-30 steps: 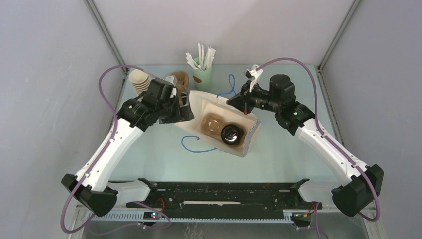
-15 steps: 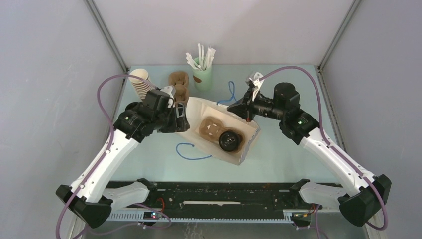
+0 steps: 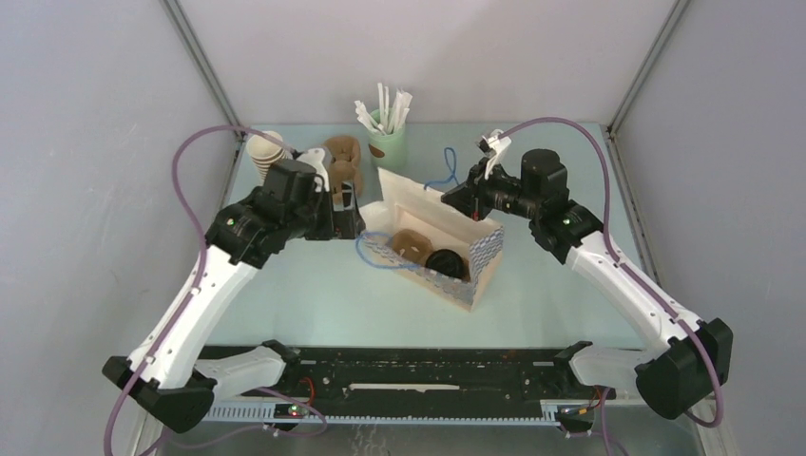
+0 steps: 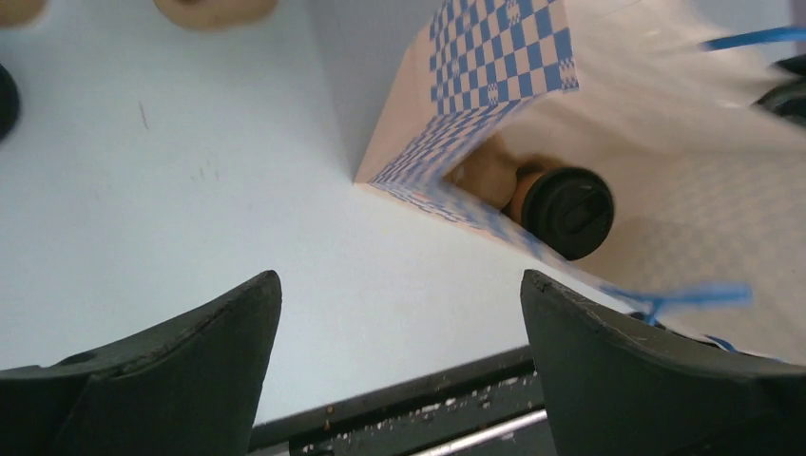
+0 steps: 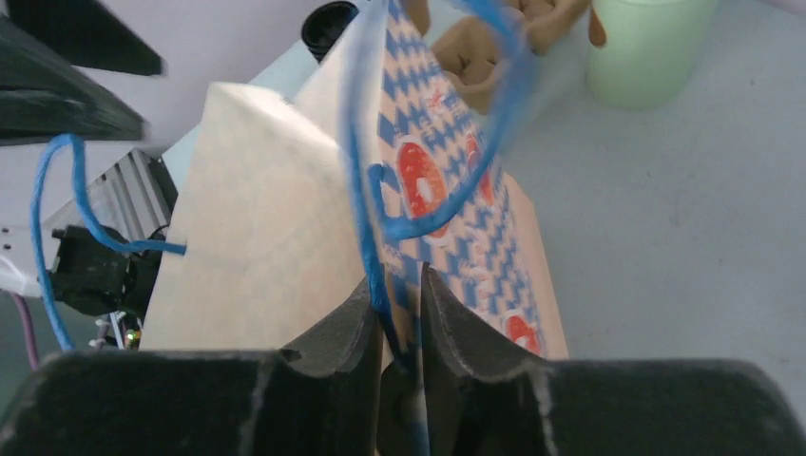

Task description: Pack the takeout coffee

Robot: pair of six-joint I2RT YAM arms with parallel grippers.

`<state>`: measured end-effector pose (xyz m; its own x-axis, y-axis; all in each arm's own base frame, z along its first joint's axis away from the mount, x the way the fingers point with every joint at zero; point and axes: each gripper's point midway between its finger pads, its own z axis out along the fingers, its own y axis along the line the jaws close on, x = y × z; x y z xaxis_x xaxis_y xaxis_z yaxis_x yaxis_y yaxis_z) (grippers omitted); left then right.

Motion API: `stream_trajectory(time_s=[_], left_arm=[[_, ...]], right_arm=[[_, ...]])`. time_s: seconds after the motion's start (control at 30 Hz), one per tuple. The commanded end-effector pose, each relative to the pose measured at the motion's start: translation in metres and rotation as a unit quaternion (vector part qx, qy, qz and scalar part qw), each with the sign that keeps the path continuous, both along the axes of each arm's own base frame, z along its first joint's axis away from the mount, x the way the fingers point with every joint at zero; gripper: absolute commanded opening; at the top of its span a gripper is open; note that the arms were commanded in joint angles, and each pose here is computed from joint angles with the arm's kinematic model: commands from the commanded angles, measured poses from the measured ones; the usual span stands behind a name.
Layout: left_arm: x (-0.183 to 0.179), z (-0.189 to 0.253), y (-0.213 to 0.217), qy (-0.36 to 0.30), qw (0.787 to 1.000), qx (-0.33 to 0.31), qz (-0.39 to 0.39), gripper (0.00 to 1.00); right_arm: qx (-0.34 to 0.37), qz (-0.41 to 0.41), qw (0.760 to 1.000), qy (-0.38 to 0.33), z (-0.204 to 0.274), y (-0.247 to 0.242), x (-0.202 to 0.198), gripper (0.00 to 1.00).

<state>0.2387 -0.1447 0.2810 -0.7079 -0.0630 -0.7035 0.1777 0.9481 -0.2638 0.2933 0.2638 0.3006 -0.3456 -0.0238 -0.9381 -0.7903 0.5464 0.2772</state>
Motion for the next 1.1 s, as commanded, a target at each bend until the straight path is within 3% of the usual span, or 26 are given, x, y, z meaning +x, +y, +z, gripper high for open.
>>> stream_trajectory(time_s=[0.0,0.17,0.27,0.3,0.6,0.73,0.93,1.07], left_arm=[[0.01,0.079,0.019,-0.142,0.99,-0.014,0.023,1.0],[0.033,0.119,0.041,-0.195,0.977,-0.013,0.084,1.0],[0.06,0.135,0.046,-0.205,0.971,-0.024,0.12,1.0],[0.071,0.138,0.045,-0.205,0.97,-0.035,0.126,1.0],[0.185,0.134,0.017,-0.159,0.969,-0.131,0.133,0.97],[0.238,0.104,0.001,-0.128,0.975,-0.132,0.124,0.91],[0.307,0.095,0.007,-0.163,0.976,-0.079,0.123,0.82],[0.342,0.093,-0.016,-0.205,0.967,-0.13,0.07,0.66]], right_arm=[[0.008,-0.049,0.998,0.034,-0.003,-0.01,0.011,0.37],[-0.007,-0.089,0.995,0.037,0.004,-0.025,0.013,0.66],[-0.019,-0.102,0.994,0.032,0.013,-0.035,0.008,0.97],[-0.024,-0.106,0.994,0.031,0.017,-0.038,0.005,0.99],[-0.014,-0.177,0.984,-0.018,0.083,-0.09,-0.027,1.0],[-0.008,-0.223,0.973,-0.052,0.102,-0.119,-0.042,1.0],[-0.023,-0.269,0.961,-0.062,0.103,-0.15,-0.054,1.0],[-0.032,-0.285,0.956,-0.054,0.098,-0.161,-0.056,1.0]])
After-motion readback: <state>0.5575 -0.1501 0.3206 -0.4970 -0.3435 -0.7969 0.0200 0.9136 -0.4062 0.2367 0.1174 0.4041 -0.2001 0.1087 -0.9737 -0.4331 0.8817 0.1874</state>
